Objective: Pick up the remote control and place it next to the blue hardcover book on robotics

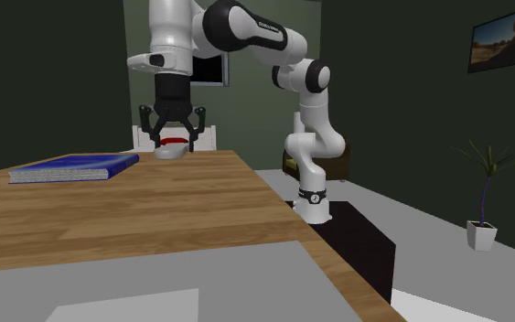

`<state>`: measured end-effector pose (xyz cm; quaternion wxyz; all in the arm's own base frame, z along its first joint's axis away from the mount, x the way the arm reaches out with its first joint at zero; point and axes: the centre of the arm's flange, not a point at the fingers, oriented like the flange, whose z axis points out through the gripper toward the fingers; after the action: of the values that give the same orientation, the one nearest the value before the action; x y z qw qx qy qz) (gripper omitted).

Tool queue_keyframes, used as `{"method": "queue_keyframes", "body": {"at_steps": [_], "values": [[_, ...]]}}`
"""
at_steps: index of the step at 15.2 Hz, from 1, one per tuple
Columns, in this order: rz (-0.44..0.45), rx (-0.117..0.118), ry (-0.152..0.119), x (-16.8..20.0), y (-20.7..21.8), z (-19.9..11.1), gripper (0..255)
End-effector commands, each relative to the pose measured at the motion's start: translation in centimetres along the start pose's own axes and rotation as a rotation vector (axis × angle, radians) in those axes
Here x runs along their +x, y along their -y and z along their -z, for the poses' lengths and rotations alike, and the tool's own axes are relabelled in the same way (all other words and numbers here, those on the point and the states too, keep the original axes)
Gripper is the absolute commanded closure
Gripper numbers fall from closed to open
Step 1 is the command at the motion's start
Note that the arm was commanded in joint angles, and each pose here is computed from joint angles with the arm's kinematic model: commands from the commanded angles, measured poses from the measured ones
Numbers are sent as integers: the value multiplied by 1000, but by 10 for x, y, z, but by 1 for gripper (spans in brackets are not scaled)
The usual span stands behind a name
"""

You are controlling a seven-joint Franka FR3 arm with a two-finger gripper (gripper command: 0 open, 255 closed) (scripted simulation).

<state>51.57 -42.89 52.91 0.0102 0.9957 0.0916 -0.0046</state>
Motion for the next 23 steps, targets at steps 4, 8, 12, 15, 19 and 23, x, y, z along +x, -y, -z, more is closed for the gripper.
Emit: {"method": "queue_keyframes", "body": {"at_steps": [4,8,12,15,19,23], "values": [[0,0,0,-58,-22,0,255],[0,0,0,-107,-43,-1,255],[0,0,0,-156,-63,-2,255],[0,0,0,-192,-78,-2,255],[0,0,0,-241,-99,-3,255],[0,0,0,-290,-119,-3,255]]}}
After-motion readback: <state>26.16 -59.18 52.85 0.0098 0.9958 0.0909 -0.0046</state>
